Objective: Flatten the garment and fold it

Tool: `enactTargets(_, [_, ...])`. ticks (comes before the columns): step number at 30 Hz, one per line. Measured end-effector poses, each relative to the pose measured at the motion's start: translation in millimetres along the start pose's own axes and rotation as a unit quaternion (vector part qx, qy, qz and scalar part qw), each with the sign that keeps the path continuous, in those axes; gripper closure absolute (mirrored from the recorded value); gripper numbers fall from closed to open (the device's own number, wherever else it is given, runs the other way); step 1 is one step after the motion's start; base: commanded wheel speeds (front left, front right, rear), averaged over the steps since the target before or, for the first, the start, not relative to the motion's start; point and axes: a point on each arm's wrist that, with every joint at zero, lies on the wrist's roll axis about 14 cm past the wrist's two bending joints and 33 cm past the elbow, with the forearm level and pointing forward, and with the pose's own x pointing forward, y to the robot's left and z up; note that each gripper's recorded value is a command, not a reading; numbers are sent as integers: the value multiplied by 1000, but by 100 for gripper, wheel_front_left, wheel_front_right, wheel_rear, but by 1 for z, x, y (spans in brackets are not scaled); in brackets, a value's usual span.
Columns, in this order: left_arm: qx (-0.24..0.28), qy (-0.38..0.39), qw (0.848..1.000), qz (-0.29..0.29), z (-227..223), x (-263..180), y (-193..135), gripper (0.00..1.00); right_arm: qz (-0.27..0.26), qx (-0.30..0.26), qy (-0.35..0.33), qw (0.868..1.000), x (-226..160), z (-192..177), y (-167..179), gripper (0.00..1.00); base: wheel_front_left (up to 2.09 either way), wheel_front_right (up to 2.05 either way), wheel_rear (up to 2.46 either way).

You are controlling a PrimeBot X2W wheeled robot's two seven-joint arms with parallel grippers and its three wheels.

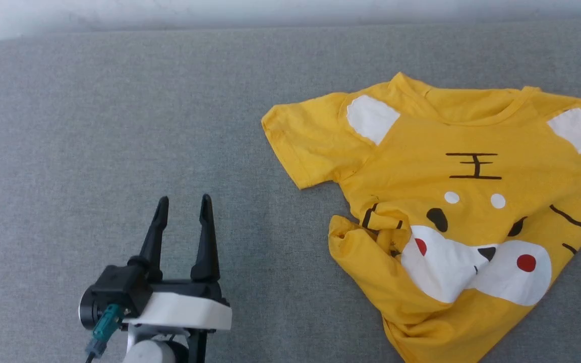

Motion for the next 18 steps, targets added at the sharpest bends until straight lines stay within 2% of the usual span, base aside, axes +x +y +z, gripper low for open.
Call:
enactTargets(3, [-9, -1, 1000, 3, 3, -9, 1, 0, -11, 15, -11, 1000, -30, -7, 4, 0, 0, 0, 0])
enactTargets(7, [-11, 2, 1000, 8, 4, -21, 2, 0, -28, 39, 12, 999, -67, -31, 3, 0, 0, 0, 0])
enactTargets(11, [-5, 14, 1000, 0, 3, -27, 1, 0, -36, 65, 22, 997, -88, -42, -5, 0, 0, 0, 0])
enactTargets(14, [24, 30, 999, -26, 4, -16, -4, 0, -40, 73, 18, 996, -94, -43, -7, 0, 0, 0, 0])
enactTargets(18, [75, 38, 992, -96, 21, 22, -30, 0, -43, 71, 9, 997, -92, -38, -9, 0, 0, 0, 0])
